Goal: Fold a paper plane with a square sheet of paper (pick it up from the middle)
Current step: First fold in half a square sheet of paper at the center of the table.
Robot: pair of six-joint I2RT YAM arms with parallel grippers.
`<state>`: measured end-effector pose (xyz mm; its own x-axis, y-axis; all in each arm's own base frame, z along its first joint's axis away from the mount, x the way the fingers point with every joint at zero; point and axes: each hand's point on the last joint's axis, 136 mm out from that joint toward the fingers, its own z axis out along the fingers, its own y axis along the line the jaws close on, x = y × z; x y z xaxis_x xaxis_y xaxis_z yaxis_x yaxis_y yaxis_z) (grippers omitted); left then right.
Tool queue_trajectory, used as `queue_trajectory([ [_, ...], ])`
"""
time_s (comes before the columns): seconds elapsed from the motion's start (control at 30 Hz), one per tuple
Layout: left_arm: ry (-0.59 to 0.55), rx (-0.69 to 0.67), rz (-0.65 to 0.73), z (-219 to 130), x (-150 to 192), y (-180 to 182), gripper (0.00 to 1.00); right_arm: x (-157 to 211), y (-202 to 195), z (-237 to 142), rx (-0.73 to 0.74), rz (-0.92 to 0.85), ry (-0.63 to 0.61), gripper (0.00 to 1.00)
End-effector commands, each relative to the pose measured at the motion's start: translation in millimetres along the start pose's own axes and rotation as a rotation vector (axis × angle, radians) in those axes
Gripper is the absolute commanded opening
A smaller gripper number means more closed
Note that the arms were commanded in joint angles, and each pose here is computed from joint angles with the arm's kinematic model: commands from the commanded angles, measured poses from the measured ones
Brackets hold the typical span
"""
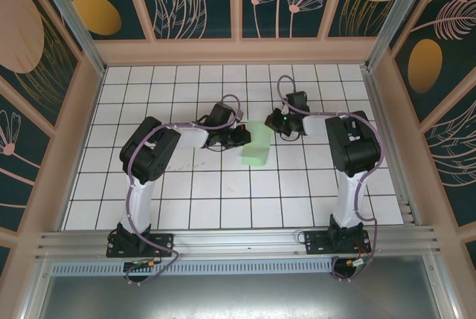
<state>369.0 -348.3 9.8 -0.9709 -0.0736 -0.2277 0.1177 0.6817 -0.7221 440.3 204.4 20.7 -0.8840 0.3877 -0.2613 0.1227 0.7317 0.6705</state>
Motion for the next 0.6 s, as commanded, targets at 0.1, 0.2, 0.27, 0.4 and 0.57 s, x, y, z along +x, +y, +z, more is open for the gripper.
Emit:
queue_trajectory([
  [0.1,0.231,-0.403,-0.2,-3,93,122,0.0,-47,-47,-32,0.138,0.067,-0.124,0.0],
  [0.2,0.227,-0.4,-0.197,-3,92,122,0.0,-51,-23,-54,0.115,0.019,-0.155,0.0],
  [0.27,0.224,-0.399,-0.197,-2,91,122,0.0,-41,-9,-63,0.1,-0.015,-0.15,0.0],
  [0.4,0.219,-0.395,-0.19,-1,89,120,0.0,3,12,-67,0.057,-0.048,-0.063,0.0],
  [0.57,0.215,-0.397,-0.186,-1,88,120,0.0,55,29,-58,0.017,-0.059,0.055,0.0],
])
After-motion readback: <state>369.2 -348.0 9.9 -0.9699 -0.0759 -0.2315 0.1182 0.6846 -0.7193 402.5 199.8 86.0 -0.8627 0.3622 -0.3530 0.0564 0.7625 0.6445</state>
